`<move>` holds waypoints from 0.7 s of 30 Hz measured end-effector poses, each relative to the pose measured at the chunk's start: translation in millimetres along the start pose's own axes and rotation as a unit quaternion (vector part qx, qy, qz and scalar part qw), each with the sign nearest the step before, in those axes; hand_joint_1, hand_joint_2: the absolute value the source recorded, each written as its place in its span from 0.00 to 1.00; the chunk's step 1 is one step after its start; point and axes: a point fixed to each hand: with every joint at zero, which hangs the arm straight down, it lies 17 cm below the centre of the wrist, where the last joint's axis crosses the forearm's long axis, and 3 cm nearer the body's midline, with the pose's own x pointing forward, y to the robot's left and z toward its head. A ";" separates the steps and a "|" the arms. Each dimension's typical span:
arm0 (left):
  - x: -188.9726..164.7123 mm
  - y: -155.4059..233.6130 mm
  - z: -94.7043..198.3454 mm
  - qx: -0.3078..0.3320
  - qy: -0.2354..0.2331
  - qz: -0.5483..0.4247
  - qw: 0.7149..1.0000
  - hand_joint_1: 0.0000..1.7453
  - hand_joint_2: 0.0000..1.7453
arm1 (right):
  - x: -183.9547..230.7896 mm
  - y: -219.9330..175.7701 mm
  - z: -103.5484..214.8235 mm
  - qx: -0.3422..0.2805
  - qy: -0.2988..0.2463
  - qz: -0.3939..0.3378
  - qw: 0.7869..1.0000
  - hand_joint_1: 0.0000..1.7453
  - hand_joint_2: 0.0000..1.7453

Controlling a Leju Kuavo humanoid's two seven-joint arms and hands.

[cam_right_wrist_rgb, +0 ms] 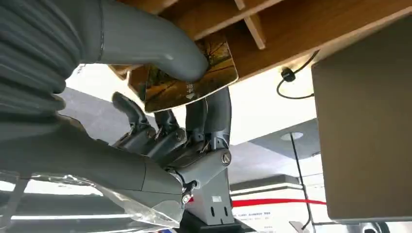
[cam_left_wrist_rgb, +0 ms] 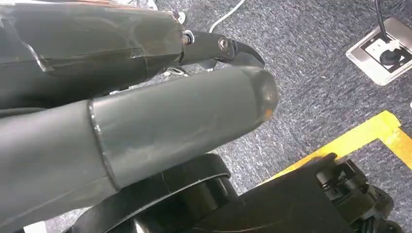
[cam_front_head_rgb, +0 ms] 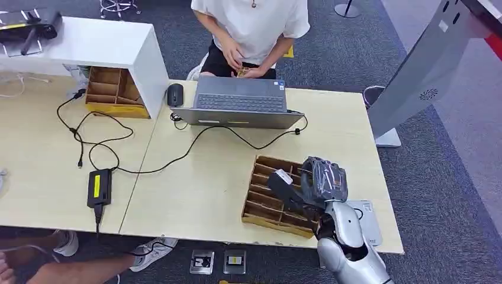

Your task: Pass the card to the sensor for recognition and then transmit it.

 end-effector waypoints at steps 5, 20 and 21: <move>-0.1 -1.1 0.4 0.000 0.000 0.001 1.000 0.00 0.00 | 1.4 -6.5 -0.9 -0.020 -0.007 0.004 1.000 1.00 1.00; -4.5 -5.2 2.1 0.000 -0.005 -0.001 1.000 0.00 0.00 | 90.9 -148.5 36.8 -0.287 -0.163 0.083 0.940 1.00 1.00; -4.6 -5.4 2.2 0.000 -0.006 -0.002 1.000 0.00 0.00 | 95.7 -159.3 39.0 -0.295 -0.169 0.068 0.938 1.00 1.00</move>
